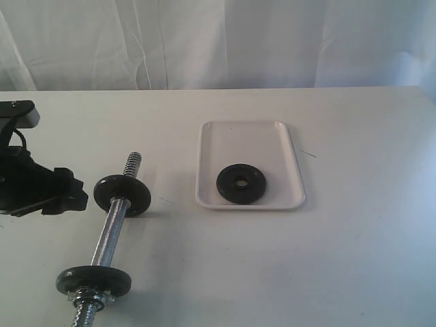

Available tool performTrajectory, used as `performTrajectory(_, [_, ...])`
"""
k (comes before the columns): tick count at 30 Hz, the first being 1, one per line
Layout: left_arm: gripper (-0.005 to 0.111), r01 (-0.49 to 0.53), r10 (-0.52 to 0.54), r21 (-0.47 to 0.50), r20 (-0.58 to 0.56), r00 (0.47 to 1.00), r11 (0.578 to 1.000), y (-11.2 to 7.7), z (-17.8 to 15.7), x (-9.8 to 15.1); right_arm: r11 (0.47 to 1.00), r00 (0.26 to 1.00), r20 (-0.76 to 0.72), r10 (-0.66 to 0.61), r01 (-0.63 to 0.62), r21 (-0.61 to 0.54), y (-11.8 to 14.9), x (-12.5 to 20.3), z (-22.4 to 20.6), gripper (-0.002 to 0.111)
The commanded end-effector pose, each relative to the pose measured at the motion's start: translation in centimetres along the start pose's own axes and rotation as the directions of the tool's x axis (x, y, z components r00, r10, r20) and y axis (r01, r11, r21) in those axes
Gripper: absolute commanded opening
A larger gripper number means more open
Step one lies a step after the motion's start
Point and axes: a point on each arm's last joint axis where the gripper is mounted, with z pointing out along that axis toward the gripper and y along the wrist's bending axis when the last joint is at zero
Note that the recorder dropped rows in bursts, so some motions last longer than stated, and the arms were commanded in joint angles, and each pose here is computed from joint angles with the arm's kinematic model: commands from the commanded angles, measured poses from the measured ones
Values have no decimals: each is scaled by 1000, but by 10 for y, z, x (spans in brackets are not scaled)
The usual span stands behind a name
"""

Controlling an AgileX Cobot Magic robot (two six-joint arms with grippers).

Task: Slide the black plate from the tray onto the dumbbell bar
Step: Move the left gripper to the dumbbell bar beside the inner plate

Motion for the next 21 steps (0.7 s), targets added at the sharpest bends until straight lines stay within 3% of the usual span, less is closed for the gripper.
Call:
performTrajectory(1, [74,30,-30,10,1,1000,1000,-2,-1,-1,1000,1000,6,1,-1,0,0,0,0,0])
performTrajectory(6, [74,69,-69,2,-38,997,998,0,11,0,1000,1000,6,1,-1,0,0,0,0,0])
performTrajectory(14, [74,220,-217,26,-87,972,975,1,39,2,1000,1000,6,1,-1,0,0,0,0,0])
performTrajectory(21, [74,208,-204,33,-87,975,978,-2,44,-1,1000,1000,6,1,-1,0,0,0,0,0])
